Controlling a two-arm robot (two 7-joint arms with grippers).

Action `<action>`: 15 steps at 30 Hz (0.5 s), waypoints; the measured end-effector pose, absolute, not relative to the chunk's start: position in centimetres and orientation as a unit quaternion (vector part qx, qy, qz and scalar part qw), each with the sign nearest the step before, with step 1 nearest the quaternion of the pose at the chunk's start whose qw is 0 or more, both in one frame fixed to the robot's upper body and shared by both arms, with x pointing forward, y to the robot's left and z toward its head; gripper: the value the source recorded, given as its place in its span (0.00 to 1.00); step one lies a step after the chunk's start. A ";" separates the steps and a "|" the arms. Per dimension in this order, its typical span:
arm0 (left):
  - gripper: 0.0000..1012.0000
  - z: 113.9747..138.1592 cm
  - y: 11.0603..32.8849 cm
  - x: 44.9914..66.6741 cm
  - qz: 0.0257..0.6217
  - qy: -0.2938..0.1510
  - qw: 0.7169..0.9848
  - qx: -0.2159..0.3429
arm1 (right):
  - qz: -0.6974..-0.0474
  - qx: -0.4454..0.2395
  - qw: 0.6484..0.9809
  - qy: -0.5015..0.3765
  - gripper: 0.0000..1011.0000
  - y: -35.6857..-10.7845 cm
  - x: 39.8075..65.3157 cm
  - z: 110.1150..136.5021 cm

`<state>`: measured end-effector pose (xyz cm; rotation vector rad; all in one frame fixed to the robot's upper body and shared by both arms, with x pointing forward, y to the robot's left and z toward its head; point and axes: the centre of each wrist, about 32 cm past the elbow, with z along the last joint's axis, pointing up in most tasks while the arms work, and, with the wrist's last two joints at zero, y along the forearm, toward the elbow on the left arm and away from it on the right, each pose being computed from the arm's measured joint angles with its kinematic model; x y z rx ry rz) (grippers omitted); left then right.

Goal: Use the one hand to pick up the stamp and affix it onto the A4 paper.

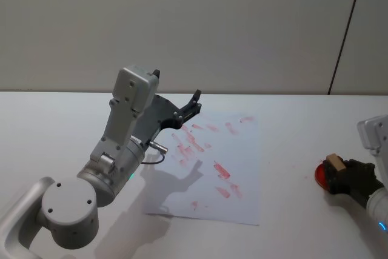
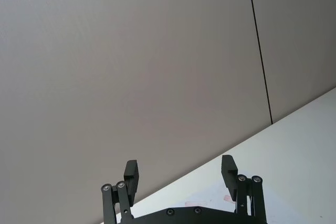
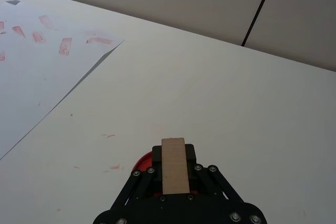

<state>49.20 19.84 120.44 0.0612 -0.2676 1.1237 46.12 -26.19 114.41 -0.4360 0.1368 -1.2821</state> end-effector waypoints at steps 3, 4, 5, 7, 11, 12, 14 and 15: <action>0.99 120.4 19.8 49.2 0.531 -0.126 0.837 0.029 | -0.593 -0.202 0.777 0.063 0.22 -26.2 46.1 114.4; 0.99 120.4 19.8 49.2 0.531 -0.126 0.837 0.029 | -0.592 -0.202 0.777 0.063 0.22 -26.2 46.1 114.4; 0.99 120.4 19.8 49.2 0.531 -0.126 0.837 0.029 | -0.592 -0.202 0.777 0.063 0.22 -26.2 46.1 114.4; 0.99 120.4 19.8 49.2 0.531 -0.126 0.837 0.029 | -0.592 -0.202 0.777 0.063 0.22 -26.2 46.2 114.4; 0.99 120.4 19.8 49.2 0.531 -0.126 0.837 0.029 | -0.592 -0.202 0.778 0.063 0.22 -26.2 46.2 114.4; 0.99 120.4 19.8 49.2 0.531 -0.126 0.837 0.029 | -0.592 -0.202 0.778 0.064 0.22 -26.2 46.1 114.4; 0.99 120.4 19.8 49.2 0.531 -0.126 0.837 0.029 | -0.591 -0.203 0.778 0.064 0.22 -26.2 46.1 114.4; 0.99 120.4 19.8 49.2 0.531 -0.126 0.837 0.029 | -0.591 -0.203 0.778 0.064 0.22 -26.2 46.1 114.4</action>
